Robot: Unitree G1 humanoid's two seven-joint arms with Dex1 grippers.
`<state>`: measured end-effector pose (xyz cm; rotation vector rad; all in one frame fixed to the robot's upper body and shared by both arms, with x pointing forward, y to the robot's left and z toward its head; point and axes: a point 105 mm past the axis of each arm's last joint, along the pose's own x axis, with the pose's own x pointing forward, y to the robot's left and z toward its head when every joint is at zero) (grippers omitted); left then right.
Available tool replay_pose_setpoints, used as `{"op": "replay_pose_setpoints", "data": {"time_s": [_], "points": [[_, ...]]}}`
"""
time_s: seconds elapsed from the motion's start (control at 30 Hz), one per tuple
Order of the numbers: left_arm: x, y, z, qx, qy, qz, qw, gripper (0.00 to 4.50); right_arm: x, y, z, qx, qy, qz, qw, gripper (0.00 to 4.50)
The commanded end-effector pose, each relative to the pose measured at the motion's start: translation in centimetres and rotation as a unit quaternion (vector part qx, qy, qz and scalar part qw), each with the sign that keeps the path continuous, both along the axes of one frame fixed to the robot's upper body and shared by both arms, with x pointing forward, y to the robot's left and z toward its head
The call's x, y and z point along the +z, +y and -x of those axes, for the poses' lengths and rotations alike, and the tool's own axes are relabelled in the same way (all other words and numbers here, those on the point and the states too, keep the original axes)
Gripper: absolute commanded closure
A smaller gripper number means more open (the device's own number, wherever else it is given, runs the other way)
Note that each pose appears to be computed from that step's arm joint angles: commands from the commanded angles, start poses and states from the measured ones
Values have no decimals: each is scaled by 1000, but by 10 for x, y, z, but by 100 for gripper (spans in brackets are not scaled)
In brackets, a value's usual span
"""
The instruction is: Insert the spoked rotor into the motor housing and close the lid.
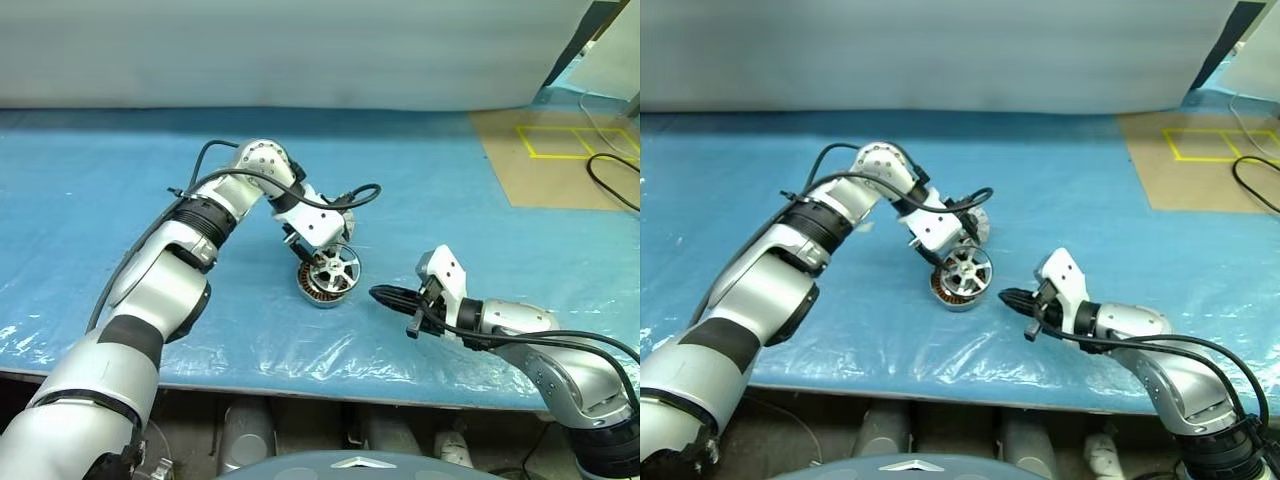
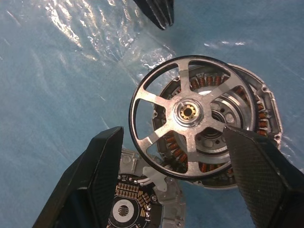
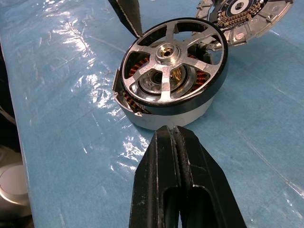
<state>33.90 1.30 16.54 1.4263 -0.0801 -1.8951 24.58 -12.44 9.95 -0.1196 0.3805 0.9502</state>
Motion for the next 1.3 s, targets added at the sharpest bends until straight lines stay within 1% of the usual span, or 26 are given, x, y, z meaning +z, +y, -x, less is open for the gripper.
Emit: {"op": "replay_pose_setpoints", "data": {"time_s": [0.03, 0.33, 0.6, 0.93, 1.3], "points": [[15, -10, 0, -3, -17, 13, 1000, 96, 8, 2, 1, 10, -22, -2, 1000, 450], [-1, -4, 5, -4, -14, -25, 1000, 96, 12, -1, -4, 8, -21, -3, 1000, 450], [-5, -8, 11, -13, -15, -29, 999, 96, 7, -5, -5, 6, -16, 1, 1000, 450], [-13, -6, 11, -7, -16, -33, 999, 96, -3, -8, -4, 4, -14, 4, 1000, 450], [-21, -2, 7, 5, -14, -33, 999, 96, 0, -7, -4, 4, -19, 6, 1000, 450]]}}
